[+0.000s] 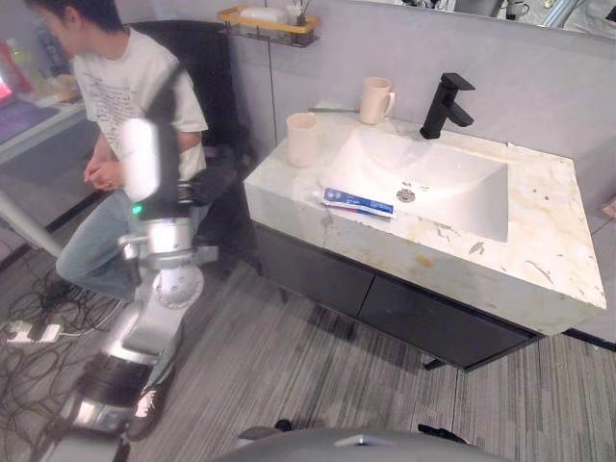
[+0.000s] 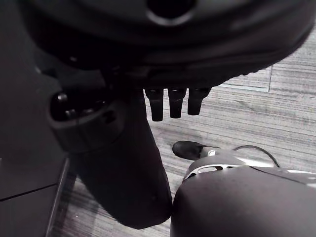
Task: Organize the bathroom.
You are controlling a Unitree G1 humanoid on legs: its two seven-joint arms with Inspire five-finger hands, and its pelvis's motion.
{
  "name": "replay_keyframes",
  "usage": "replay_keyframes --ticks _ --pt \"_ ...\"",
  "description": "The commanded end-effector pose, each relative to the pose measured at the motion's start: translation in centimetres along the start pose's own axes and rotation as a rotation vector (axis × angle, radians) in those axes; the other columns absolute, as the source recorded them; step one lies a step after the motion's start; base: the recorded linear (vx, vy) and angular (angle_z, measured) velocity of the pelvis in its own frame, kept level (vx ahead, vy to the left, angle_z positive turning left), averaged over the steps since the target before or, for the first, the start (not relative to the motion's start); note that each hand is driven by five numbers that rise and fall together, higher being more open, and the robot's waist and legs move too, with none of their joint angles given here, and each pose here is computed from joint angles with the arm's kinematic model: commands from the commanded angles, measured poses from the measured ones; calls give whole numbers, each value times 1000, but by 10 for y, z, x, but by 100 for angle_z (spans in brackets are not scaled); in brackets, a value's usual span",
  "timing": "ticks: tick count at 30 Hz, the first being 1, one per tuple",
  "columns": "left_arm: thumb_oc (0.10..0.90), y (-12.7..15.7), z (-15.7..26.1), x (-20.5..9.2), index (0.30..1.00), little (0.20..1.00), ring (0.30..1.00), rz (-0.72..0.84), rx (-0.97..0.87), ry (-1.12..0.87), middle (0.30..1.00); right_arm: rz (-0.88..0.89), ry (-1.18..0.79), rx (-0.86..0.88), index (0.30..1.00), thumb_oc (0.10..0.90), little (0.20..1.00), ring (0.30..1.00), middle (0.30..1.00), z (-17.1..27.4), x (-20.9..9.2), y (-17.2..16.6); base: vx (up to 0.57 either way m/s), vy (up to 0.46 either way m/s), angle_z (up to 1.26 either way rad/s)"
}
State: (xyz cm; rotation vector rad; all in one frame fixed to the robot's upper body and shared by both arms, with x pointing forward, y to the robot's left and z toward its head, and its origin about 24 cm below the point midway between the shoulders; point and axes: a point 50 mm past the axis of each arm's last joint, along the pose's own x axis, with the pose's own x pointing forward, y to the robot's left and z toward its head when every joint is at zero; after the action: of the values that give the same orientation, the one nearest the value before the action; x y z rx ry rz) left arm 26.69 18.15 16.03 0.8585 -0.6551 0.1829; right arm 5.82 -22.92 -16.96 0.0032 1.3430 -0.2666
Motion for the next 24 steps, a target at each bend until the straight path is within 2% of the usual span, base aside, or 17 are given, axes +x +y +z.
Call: replay_keyframes --ticks 1,8,13,16,24 --pt "800 7 36 37 900 900 900 -117 67 -173 900 -15 8 -43 900 800 900 900 900 6 1 -4 -11 -8 -12" --pt "800 0 37 57 900 900 900 -367 158 -182 900 -49 44 -80 900 800 900 900 900 0 0 -17 11 -23 -8" --pt "800 7 30 74 900 900 900 -410 218 -163 900 -60 64 -83 900 800 900 900 900 -4 -1 -25 36 -14 -8" --pt "800 11 18 85 900 900 900 -439 242 -125 900 -72 82 -20 900 800 900 900 900 -10 -2 -30 63 -16 -15" --pt "800 -6 0 95 900 900 900 -606 207 -1 900 -91 99 -78 900 800 900 900 900 -13 -4 -42 79 -9 -13"
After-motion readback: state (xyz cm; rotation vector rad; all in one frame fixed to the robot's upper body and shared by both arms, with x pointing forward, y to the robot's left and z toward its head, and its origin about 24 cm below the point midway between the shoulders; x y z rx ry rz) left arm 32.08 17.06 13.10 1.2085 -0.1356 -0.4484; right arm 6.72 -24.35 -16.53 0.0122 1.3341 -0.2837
